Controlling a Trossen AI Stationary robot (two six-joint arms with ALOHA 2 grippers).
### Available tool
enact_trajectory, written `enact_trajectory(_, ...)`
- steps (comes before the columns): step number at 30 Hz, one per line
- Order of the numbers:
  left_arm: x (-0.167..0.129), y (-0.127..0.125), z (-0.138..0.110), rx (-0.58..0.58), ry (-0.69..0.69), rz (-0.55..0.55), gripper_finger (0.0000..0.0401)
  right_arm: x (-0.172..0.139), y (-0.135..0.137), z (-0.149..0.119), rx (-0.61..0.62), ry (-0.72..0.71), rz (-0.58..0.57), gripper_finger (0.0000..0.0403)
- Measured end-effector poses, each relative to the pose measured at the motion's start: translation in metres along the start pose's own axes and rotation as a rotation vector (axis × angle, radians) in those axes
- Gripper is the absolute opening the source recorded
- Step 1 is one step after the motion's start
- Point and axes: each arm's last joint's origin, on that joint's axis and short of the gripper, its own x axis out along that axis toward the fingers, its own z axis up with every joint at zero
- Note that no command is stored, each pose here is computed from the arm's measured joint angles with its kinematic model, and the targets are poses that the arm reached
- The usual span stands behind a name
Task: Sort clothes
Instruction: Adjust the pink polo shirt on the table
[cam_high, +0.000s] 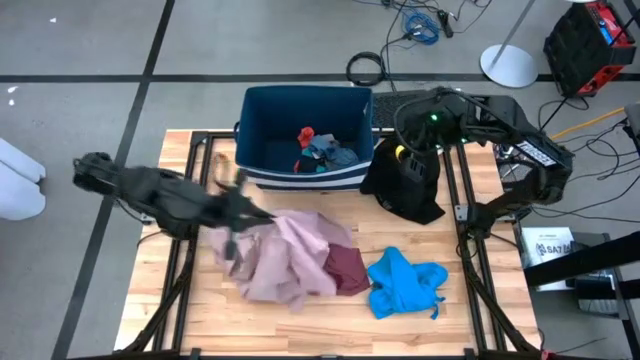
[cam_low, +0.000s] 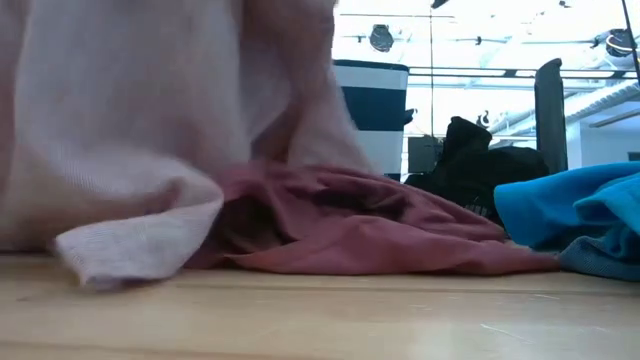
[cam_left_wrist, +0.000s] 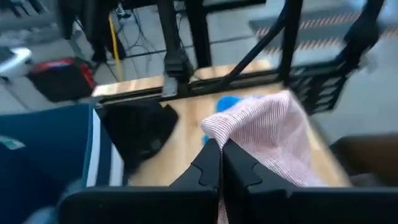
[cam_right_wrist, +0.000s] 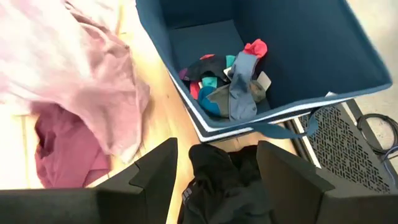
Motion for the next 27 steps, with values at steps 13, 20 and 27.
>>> enact_trajectory(13,-0.04,-0.028,-0.054,-0.669,0.6,-0.124,0.0,0.02,0.012,-0.054,0.089,-0.07,0.092,0.0208)
enact_trajectory(20,0.007,-0.06,-0.098,-0.649,0.914,-0.118,0.0,0.044,0.043,-0.066,0.077,-0.065,0.285,0.0208)
enact_trajectory(27,0.054,-0.086,-0.161,-0.568,1.15,-0.222,0.0001,0.076,0.079,-0.092,0.154,0.1,0.357,0.0208)
